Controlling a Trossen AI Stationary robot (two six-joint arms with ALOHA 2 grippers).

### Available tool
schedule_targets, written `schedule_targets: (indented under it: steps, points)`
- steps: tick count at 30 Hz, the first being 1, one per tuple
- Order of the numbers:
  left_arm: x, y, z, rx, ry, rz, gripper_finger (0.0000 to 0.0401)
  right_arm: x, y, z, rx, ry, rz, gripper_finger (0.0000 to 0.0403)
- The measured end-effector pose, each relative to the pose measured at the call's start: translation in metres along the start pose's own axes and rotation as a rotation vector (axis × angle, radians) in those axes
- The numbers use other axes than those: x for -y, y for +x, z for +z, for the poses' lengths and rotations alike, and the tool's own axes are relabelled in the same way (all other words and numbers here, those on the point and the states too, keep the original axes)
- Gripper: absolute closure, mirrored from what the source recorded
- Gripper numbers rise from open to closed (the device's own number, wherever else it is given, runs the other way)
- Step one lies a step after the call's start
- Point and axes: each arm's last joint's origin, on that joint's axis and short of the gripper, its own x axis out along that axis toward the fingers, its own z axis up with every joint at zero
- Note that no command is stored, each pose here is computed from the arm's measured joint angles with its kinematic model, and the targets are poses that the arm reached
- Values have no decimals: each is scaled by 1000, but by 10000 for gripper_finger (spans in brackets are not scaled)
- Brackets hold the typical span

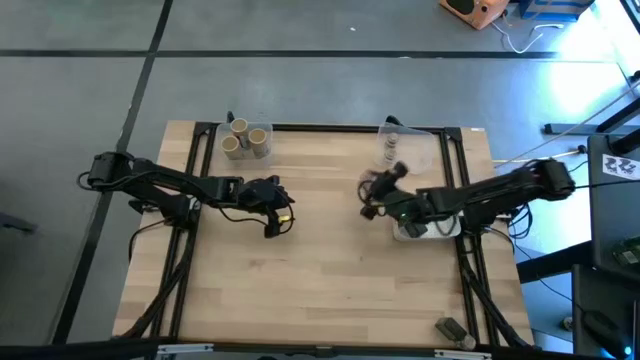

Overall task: Sort spices by type
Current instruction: Put the left brown seasoning bottle into the right transparent bin

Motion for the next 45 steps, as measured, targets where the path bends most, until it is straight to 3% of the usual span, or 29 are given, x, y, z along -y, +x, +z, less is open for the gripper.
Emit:
schedule_targets:
  steps: [5, 11, 16, 24, 36, 45]
  points:
    - [0, 0, 2, 19, -1, 0, 153, 41, -11, -3, -85, 47, -179, 216]
    - [0, 0, 4, 38, -3, -1, 153, 78, 6, -27, -243, 112, -349, 219]
    - [0, 0, 4, 39, -10, -1, 153, 99, 25, -59, -326, 205, -368, 217]
    - [0, 0, 4, 40, -15, -1, 153, 122, 41, -93, -283, 380, -400, 218]
    - [0, 0, 4, 40, -17, -1, 153, 140, 52, -115, -328, 475, -432, 217]
    - [0, 0, 4, 39, -36, -2, 153, 138, 57, -121, -360, 487, -444, 180]
